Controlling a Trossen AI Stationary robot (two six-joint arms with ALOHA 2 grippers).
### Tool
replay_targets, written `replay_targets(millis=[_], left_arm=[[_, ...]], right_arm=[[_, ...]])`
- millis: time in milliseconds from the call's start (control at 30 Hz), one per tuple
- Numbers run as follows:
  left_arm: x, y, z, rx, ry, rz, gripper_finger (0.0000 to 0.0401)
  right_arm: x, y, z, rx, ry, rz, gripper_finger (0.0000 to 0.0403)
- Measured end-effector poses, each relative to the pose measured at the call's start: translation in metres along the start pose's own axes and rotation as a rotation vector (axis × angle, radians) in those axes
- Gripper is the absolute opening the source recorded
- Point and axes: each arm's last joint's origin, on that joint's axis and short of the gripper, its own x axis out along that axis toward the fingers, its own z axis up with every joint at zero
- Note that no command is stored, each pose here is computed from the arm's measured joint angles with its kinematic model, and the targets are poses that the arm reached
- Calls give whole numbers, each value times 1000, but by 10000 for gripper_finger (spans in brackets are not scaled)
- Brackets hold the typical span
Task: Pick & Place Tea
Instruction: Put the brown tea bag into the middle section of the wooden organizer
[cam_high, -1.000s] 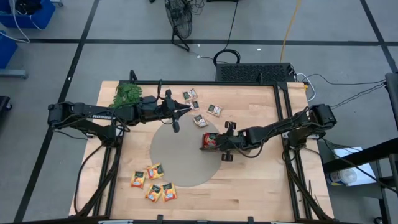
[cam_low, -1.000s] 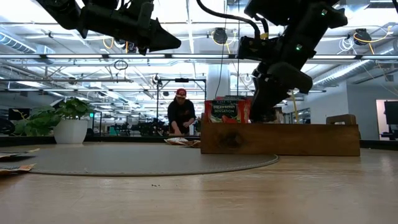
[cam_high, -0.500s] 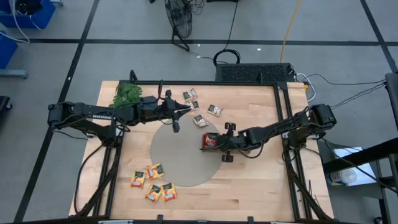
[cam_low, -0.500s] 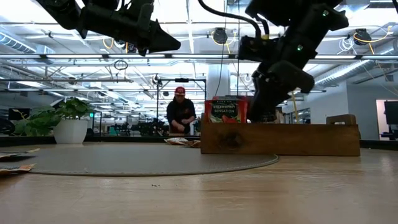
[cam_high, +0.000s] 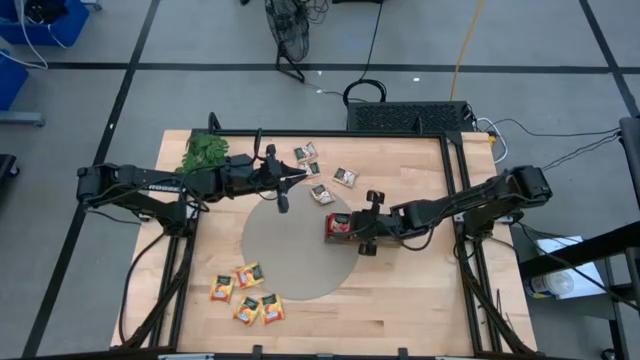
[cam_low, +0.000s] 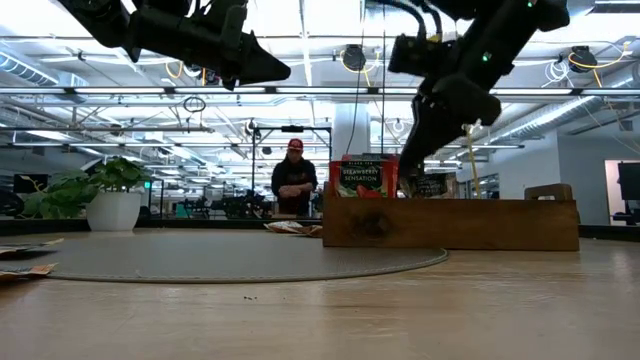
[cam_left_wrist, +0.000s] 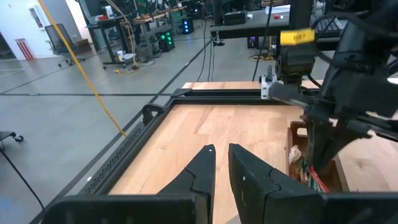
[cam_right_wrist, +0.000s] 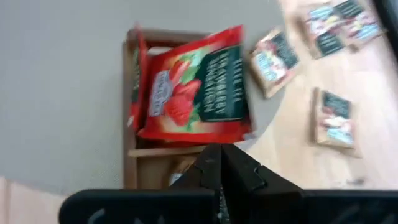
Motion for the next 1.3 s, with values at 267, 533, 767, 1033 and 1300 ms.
replay_targets(millis=[267,533,767,1033,1300], left_arm=[[0,1,-4,-55,42,3,51],[1,25,-30,-265,254,109,112],[35,35,-59,-63,493,159,240],[88,37,-88,140,899,136,302],[121,41,-95,292,1058,148,294]], right_arm=[[-17,-8,1,-22,-34,-93,0],[-30,-16,0,-32,-74,-105,0],[-41,-23,4,-24,-127,-108,0],[-41,-25,5,-46,-138,-113,0],[-41,-25,5,-52,-137,-113,0]])
